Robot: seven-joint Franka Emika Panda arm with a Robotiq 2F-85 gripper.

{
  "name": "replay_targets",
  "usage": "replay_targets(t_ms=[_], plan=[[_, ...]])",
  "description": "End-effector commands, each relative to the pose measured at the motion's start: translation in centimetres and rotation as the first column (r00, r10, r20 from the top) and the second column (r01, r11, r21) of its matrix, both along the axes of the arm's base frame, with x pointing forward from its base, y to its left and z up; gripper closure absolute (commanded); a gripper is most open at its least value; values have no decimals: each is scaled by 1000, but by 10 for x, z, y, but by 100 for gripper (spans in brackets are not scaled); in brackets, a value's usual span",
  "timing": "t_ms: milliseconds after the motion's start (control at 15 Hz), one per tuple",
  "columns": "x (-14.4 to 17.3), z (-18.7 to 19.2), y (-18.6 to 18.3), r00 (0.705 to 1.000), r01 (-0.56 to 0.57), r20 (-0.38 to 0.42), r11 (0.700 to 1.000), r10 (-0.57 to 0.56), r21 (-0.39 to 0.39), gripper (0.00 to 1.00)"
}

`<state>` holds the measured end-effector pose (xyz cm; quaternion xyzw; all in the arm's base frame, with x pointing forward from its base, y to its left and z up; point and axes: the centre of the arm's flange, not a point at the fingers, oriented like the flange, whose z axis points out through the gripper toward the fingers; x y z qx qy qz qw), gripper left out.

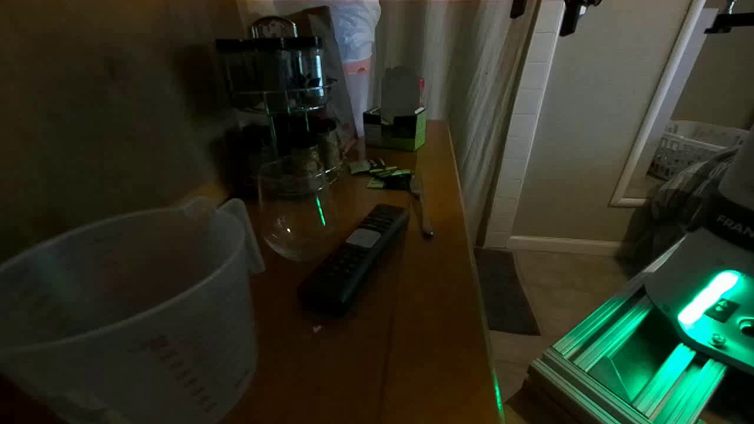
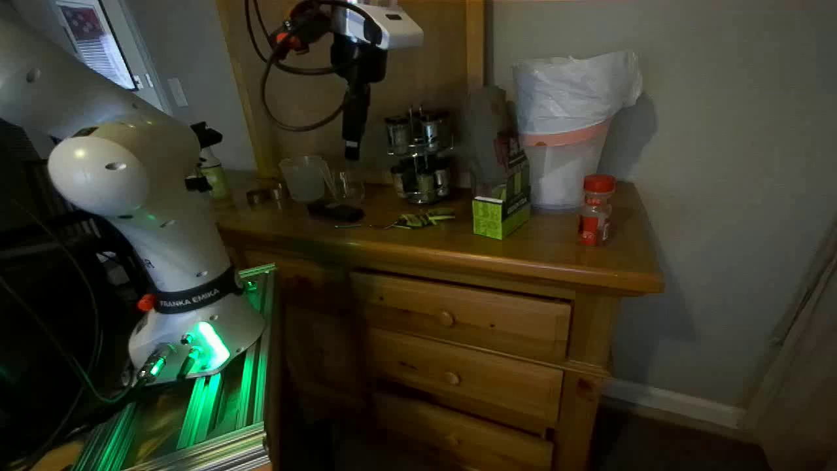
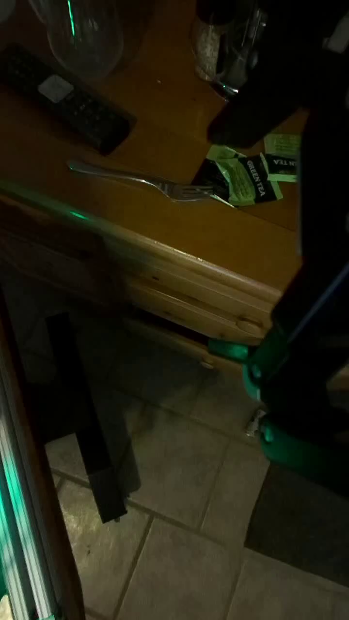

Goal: Put the remote control in the clear jug.

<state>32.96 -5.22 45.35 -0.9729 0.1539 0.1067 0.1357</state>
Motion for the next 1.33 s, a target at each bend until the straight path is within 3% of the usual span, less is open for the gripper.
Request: replay_targets(t_ms=[0, 400, 667, 933, 1133, 1267], plan=[[0, 0, 0, 1000, 0, 0, 1000, 0, 0, 0], [-1, -2, 7, 1000, -15, 1, 1000, 15, 6, 0], [-7, -6, 58, 990, -144, 8, 989, 144, 22, 0], [-14, -2, 125, 959, -282, 49, 958, 280, 51, 0], [-13, -10, 164, 977, -204, 61, 979, 204, -6, 0], [-18, -18, 178, 975, -216, 50, 976, 217, -14, 0]])
